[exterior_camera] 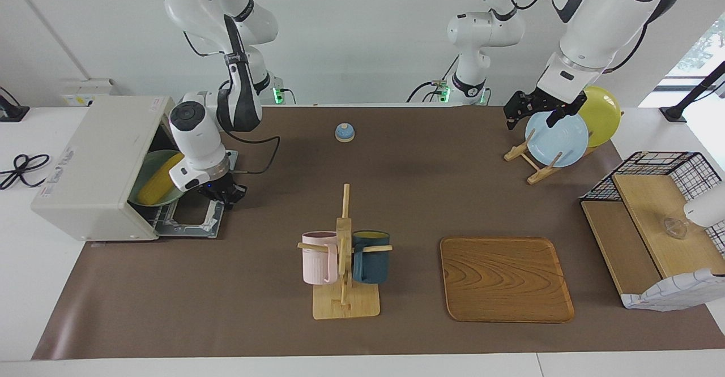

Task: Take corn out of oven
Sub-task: 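Pull the oven door down and open with the right gripper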

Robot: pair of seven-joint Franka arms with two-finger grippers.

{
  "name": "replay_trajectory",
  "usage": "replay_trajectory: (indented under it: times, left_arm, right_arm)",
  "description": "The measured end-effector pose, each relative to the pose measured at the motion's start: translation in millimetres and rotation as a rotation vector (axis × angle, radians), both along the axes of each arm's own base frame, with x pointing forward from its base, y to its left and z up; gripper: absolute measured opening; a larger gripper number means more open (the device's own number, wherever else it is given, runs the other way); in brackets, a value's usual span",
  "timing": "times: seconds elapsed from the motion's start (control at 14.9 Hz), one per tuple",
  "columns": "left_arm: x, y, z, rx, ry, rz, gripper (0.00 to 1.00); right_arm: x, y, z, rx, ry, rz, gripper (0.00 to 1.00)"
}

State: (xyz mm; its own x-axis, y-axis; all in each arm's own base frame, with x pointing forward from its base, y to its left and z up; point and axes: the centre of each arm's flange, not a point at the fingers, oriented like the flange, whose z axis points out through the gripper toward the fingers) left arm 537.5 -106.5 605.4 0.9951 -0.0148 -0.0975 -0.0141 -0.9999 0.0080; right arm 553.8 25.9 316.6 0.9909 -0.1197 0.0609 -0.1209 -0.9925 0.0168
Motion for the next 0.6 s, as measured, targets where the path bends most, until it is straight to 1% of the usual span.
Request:
replay_trajectory:
  times: [0.2,0.27,0.34,0.4,0.47,0.54,0.6]
  left_arm:
    - [0,0,0,0.0,0.0,0.0,1.0]
    - [0,0,0,0.0,0.0,0.0,1.0]
    - [0,0,0,0.0,0.0,0.0,1.0]
    - [0,0,0,0.0,0.0,0.0,1.0]
    - [0,0,0,0.0,0.0,0.0,1.0]
    - [0,0,0,0.0,0.0,0.0,1.0]
    - [0,0,0,0.0,0.0,0.0,1.0]
  right_arm:
    - [17.3,14,38,0.009,0.018,-0.027,0.38]
    - [21.3,13,51,0.007,0.033,-0.034,0.41]
    - [22.2,10,64,0.002,0.061,-0.043,0.41]
    - [19.5,5,75,-0.007,0.095,-0.05,0.41]
    - [14.7,-2,85,-0.024,0.125,-0.057,0.37]
    - [9.9,-13,90,-0.046,0.146,-0.065,0.37]
    - [6.0,-26,93,-0.062,0.161,-0.08,0.34]
